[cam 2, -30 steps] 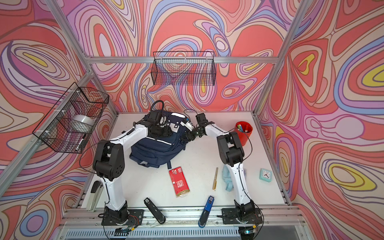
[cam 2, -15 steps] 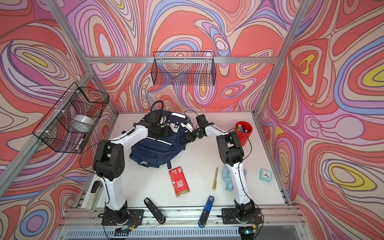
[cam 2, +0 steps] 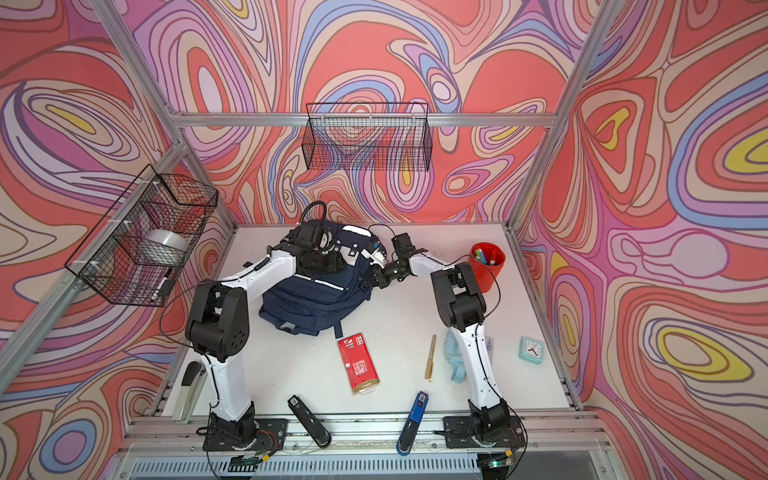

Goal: Pack the student bag

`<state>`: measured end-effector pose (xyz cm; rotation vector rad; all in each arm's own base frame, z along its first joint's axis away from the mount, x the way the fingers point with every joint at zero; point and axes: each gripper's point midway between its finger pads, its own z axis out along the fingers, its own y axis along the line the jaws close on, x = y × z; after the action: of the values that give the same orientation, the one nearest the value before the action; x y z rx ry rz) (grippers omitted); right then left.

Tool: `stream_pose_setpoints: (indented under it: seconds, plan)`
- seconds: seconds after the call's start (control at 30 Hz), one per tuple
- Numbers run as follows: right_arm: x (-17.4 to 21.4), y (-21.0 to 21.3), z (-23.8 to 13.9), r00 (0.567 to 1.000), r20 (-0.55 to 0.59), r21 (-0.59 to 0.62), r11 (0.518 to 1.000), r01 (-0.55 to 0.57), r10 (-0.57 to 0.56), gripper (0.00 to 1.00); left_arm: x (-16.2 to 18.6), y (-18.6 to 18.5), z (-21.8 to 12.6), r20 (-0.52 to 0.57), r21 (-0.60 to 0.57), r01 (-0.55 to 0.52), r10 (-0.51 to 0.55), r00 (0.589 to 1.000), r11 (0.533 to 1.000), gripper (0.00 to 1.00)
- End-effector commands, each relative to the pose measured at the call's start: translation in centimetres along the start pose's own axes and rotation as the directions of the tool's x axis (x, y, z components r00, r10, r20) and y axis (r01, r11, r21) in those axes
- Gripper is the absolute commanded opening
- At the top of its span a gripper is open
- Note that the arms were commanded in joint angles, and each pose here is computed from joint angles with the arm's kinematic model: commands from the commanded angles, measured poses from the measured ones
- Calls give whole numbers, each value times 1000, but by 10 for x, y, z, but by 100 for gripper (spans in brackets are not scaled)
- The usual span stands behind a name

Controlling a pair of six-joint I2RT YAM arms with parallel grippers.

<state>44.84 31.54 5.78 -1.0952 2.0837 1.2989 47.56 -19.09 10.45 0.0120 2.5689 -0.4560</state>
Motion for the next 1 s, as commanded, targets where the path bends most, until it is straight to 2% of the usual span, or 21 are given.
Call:
stream_pose_setpoints:
  seconds: [0.0, 0.1, 0.33, 0.47, 0.53, 0.67, 0.8, 0.97]
  plan:
    - [-6, 2, -8, 1000, -4, 86, 996, 8, -7, 0, 41, 14, 19, -124, -48, 24, -30, 992, 999, 67]
    - [-2, -4, -6, 999, -39, 180, 984, 7, 0, 1, 39, 15, 18, -115, -52, 30, -36, 993, 998, 67]
    - [4, -4, 15, 994, -99, 266, 962, 66, -41, 19, 38, 16, 19, -115, -57, 28, -35, 993, 998, 67]
    - [0, -7, 15, 992, -105, 320, 942, 96, -66, 23, 39, 16, 18, -116, -58, 27, -33, 993, 998, 67]
    - [-4, -5, 14, 992, -91, 330, 937, 112, -87, 20, 40, 17, 18, -118, -61, 27, -34, 992, 998, 67]
    - [-6, -2, 9, 988, -114, 350, 927, 134, -100, 0, 40, 16, 18, -118, -58, 31, -38, 992, 998, 67]
    - [-12, 10, 3, 974, -168, 453, 866, 211, -149, 0, 36, 13, 12, -117, -64, 42, -49, 992, 997, 67]
    - [-7, 47, 20, 955, -205, 487, 824, 291, -217, 0, 34, 20, 22, -131, -82, 136, -146, 981, 987, 66]
